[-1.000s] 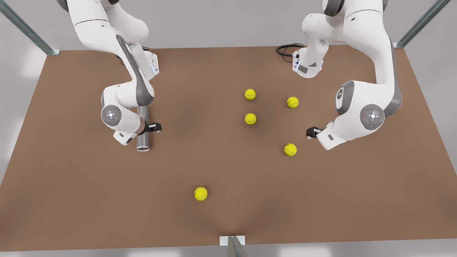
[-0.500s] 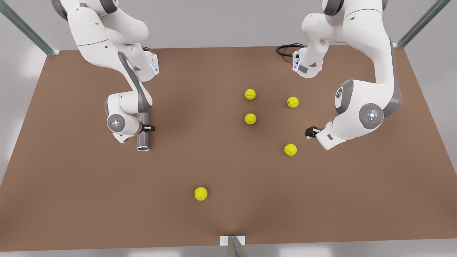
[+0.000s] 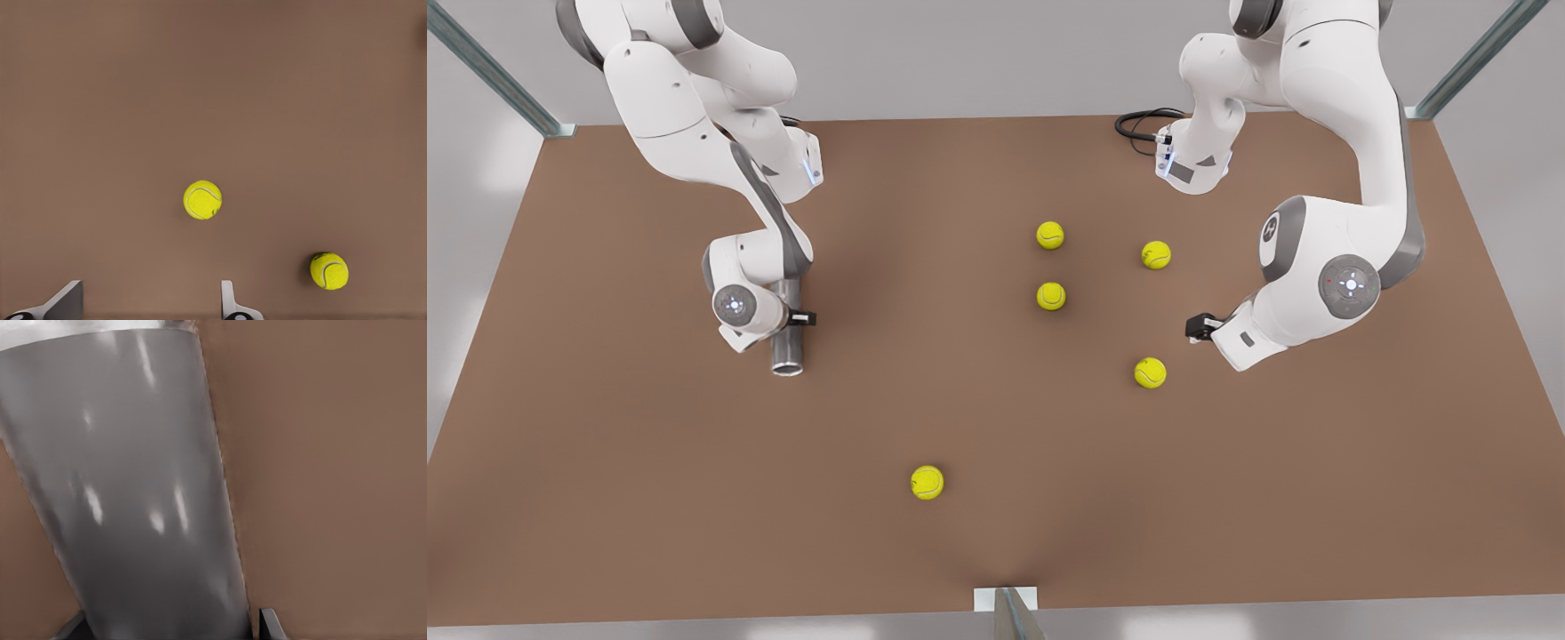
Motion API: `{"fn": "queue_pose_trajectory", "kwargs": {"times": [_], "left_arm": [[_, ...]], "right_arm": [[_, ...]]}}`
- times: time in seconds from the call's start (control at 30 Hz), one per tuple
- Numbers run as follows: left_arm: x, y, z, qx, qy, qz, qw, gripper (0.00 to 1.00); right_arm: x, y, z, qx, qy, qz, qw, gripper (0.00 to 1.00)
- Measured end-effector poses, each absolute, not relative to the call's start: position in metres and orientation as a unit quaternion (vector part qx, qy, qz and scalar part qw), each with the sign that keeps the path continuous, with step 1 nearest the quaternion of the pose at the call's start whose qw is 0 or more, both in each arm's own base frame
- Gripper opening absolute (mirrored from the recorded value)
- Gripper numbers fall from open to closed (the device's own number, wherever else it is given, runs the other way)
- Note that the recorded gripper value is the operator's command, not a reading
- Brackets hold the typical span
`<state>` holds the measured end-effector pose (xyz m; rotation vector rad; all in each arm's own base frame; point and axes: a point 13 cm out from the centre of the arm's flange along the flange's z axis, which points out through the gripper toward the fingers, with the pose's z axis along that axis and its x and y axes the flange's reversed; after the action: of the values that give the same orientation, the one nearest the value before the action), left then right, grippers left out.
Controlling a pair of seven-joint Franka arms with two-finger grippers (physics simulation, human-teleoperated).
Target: Put the tennis tube upright
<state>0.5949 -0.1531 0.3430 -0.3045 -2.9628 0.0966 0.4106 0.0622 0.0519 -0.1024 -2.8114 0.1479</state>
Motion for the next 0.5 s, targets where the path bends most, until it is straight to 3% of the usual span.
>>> {"fn": "queue_pose_trajectory", "kwargs": {"times": [0.03,0.33,0.5], "left_arm": [[0.595,-0.153,0.343,-0.101,-0.991,0.032,0.081,1.0],[0.594,-0.153,0.343,-0.099,-0.991,0.032,0.083,1.0],[0.593,-0.153,0.346,-0.098,-0.991,0.032,0.082,1.0]], "right_arm": [[0.41,0.062,0.051,-0.037,-0.985,0.051,0.161,0.77],[0.422,0.06,0.051,-0.04,-0.987,0.046,0.149,0.81],[0.534,0.058,0.127,-0.036,-0.994,0.036,0.092,0.81]]}}
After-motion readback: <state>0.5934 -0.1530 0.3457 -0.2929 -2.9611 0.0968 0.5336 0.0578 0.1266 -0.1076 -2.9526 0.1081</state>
